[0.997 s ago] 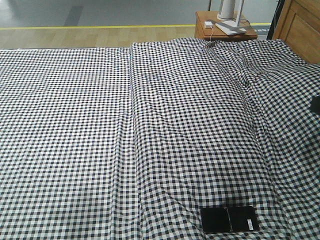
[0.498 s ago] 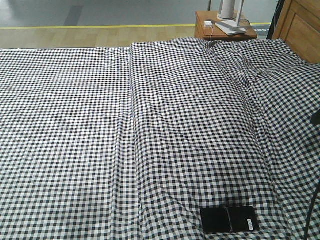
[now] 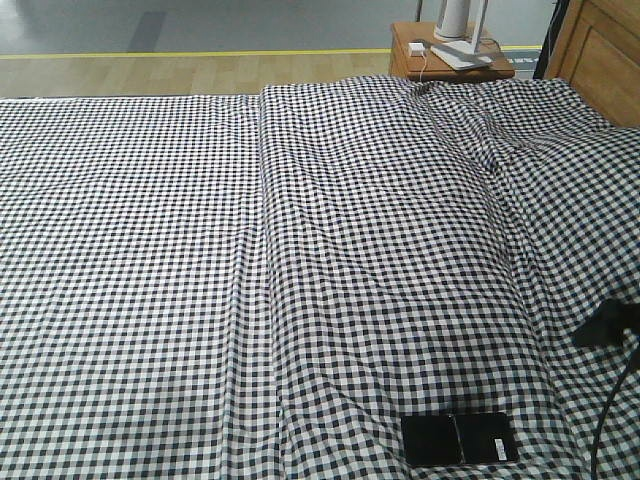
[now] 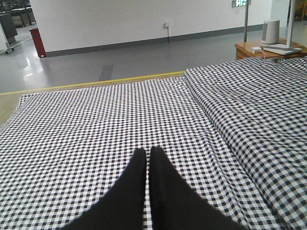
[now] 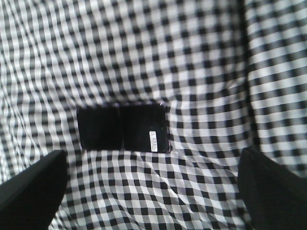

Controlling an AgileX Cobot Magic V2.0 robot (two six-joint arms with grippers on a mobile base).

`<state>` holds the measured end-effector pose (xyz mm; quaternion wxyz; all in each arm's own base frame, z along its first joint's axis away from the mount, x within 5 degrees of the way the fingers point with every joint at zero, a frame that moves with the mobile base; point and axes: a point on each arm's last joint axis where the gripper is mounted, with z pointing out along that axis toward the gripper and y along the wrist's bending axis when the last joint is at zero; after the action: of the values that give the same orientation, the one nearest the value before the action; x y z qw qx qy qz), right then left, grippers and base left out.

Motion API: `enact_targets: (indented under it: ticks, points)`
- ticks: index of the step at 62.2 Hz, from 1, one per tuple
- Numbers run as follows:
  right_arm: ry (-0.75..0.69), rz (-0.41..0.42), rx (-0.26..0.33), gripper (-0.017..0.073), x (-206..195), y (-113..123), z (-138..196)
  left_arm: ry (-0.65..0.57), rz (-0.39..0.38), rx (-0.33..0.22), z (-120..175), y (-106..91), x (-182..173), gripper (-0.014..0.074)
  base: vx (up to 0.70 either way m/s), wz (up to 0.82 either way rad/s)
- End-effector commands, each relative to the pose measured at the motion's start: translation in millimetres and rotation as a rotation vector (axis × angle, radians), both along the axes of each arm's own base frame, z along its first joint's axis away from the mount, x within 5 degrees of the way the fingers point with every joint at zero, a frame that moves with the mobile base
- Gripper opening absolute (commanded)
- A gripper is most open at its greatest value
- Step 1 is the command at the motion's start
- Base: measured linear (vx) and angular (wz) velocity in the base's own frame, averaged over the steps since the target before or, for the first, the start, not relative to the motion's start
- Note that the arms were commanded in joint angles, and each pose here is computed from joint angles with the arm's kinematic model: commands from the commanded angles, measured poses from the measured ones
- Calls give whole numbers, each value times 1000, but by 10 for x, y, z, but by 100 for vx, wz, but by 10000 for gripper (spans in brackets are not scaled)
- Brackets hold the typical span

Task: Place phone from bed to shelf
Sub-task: 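Lower the right gripper toward the black phone on the bed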

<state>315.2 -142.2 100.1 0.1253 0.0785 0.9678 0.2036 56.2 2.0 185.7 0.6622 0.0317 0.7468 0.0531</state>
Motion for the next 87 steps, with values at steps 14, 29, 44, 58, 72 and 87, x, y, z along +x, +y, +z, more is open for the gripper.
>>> enact_targets:
  ticks: [14, 29, 44, 58, 72, 87]
  points:
    - [-92, 109, 228, 664, 101, 136, -471, -108, -2, -11, 145, -2, -13, 1, 0, 0]
    - [-30, 134, 451, 654, 142, 215, -930, -108, -2, -11, 145, -2, -13, 1, 0, 0]
    - [-13, 150, 499, 648, 216, 185, -1207, -108, -2, -11, 145, -2, -13, 1, 0, 0]
    - [-7, 153, 507, 640, 236, 174, -1393, -108, -2, -11, 145, -2, -13, 1, 0, 0]
    - [-10, 148, 510, 633, 266, 159, -1570, -108, -2, -11, 145, -2, -13, 1, 0, 0]
    - [1, 138, 531, 630, 261, 169, -1790, -108, -2, -11, 145, -2, -13, 1, 0, 0]
